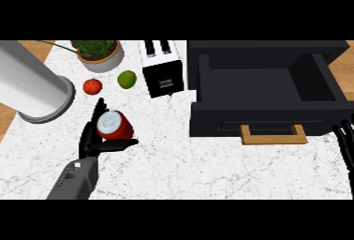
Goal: Pick up the can, place it into the drawer and close the drawer
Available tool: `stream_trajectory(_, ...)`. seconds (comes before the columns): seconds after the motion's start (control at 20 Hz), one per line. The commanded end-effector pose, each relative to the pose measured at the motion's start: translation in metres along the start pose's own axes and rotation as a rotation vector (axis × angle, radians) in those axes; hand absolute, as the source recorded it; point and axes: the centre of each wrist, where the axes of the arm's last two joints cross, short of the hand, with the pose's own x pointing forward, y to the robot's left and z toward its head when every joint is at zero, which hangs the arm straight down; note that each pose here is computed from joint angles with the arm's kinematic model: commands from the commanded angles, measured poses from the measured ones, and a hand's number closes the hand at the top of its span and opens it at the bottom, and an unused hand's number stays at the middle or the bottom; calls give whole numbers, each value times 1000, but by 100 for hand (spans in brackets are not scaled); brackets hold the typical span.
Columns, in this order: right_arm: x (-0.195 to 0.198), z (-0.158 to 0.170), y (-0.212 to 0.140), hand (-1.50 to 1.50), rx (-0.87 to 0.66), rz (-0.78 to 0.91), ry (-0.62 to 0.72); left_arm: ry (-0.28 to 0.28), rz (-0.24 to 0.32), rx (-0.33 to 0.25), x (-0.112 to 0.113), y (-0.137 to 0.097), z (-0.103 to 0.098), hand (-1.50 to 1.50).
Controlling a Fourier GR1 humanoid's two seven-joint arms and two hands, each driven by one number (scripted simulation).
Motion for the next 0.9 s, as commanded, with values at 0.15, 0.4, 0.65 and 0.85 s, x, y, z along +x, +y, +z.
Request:
stream_trajectory(0.15,10,15,-8,-150,-1,-10,-8,-18,-4,-44,3,0,-14,-150)
stream_trajectory(0.4,17,12,1,-150,-5,-21,-4,-26,27,-79,2,-21,-1,150)
stream_trajectory(0.65,3,-1,-16,-150,-22,-13,-10,-62,79,-107,11,-46,-17,150)
stream_trajectory(0.85,17,26,-12,-150,0,-25,-3,-66,112,-126,21,-33,-23,150)
